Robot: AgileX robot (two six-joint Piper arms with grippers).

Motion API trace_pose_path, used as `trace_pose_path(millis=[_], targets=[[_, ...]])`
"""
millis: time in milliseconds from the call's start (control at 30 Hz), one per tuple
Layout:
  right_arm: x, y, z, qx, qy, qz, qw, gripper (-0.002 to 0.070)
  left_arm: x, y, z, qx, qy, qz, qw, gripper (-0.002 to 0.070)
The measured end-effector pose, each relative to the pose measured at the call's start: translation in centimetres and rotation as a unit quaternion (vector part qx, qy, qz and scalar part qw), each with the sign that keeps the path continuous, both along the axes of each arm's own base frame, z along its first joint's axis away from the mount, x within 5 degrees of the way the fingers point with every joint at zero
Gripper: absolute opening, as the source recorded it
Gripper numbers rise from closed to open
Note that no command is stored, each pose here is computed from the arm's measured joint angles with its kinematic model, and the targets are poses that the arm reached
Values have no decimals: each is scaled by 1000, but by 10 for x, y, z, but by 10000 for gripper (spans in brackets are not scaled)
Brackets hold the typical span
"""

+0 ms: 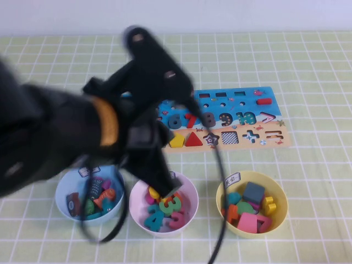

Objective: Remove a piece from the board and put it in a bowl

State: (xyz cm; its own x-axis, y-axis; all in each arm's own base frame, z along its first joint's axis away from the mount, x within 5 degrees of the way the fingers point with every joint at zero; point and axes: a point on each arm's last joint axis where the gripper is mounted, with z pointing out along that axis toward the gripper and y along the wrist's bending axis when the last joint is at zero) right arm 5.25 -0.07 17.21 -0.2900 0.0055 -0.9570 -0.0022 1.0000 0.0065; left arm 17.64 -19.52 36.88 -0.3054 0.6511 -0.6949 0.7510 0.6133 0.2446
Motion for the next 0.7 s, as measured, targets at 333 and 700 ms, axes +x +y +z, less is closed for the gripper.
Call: trace_pose_path(millis=[333, 700], targets=[[0, 0, 0, 0, 0, 0, 1000, -17, -41, 49, -17, -71, -19, 15, 997, -2], [0, 0, 0, 0, 0, 0, 1000, -17, -38, 60, -33, 16, -24, 33, 999, -3]])
